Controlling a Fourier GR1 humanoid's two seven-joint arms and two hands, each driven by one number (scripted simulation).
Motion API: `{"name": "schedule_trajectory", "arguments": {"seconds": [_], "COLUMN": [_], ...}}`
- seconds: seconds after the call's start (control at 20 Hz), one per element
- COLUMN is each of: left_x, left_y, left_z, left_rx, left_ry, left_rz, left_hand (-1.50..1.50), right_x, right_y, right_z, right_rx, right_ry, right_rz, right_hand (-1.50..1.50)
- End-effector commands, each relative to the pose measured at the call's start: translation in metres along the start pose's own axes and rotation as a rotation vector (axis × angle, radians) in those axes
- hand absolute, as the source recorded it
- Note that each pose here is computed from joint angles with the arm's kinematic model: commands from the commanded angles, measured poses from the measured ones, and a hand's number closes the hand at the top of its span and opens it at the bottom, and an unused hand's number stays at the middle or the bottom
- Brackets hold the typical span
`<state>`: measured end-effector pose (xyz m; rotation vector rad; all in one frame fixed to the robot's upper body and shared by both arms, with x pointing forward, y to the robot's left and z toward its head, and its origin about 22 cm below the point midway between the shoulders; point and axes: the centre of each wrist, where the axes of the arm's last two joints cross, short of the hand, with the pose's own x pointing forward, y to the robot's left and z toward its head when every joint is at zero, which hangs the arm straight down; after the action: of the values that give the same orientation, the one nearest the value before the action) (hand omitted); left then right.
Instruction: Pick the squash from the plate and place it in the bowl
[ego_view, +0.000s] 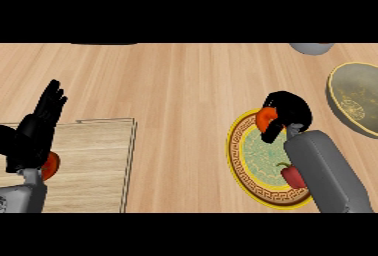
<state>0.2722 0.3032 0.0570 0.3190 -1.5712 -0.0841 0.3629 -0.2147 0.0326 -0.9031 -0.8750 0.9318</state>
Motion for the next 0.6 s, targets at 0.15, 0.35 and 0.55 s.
{"name": "schedule_trajectory", "arguments": {"seconds": [0.15, 0.35, 0.55], "left_x": [-0.003, -0.004, -0.002], "left_y": [0.013, 0.013, 0.012], "left_z": [-0.003, -0.010, 0.000], "left_rx": [0.028, 0.029, 0.035], "left_ry": [0.009, 0.020, 0.023], "left_rz": [0.003, 0.006, 0.008], "left_hand": [0.00, 0.00, 0.00], "right_x": [0.009, 0.031, 0.020], "right_y": [-0.054, -0.105, -0.144], "right_z": [0.006, 0.028, 0.058], "right_rx": [-0.228, -0.503, -0.677], "right_ry": [-0.067, -0.036, -0.044], "right_rz": [0.080, 0.016, -0.108], "right_hand": [1.50, 1.50, 1.50]}}
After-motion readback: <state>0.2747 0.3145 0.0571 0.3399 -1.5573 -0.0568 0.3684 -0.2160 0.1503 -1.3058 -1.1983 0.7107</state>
